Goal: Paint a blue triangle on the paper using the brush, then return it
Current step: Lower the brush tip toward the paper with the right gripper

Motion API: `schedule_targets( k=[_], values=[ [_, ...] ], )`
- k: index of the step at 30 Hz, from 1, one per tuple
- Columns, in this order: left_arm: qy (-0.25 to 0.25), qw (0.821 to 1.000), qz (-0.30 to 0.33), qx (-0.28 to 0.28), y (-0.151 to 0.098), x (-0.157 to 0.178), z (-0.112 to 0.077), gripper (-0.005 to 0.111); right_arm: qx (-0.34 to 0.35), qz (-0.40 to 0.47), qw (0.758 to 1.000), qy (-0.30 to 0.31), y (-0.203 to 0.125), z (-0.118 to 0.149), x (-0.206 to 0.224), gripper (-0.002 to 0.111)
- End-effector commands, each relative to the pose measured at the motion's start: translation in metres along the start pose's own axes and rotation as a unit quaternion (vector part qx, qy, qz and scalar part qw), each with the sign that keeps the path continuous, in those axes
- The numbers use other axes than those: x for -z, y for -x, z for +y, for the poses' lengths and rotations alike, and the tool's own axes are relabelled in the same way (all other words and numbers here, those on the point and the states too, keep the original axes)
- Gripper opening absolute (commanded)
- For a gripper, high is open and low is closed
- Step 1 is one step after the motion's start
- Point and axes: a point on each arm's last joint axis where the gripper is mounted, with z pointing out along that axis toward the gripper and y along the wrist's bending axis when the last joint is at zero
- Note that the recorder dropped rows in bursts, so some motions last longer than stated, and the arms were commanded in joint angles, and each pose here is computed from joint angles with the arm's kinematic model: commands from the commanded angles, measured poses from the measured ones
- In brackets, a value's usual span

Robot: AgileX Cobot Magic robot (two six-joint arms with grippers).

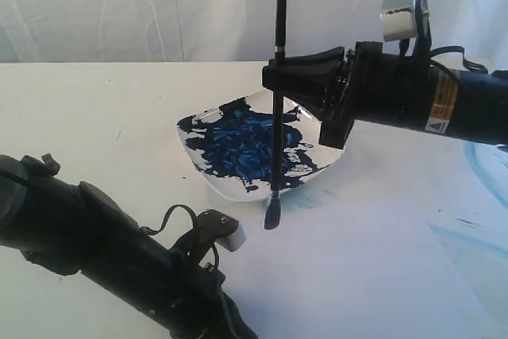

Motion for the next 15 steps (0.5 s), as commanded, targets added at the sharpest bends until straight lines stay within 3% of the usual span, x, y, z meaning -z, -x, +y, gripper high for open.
schedule_targets(
  k=[1, 6, 15],
  values=[
    [-0.002, 1.000, 0.005, -0.008, -0.001, -0.001, -0.002, 0.000, -0.046, -0.021, 0.998, -0.044, -0.011, 0.002, 0.007, 0.000],
    [-0.003, 1.000, 0.005, -0.008, -0.001, -0.001, -0.002, 0.000, 0.010, -0.036, 0.998, -0.057, -0.021, 0.015, 0.017, 0.000],
    [-0.003, 1.000, 0.005, -0.008, -0.001, -0.001, -0.002, 0.000, -0.007, -0.028, 0.998, -0.062, -0.031, 0.010, 0.015, 0.000]
  ],
)
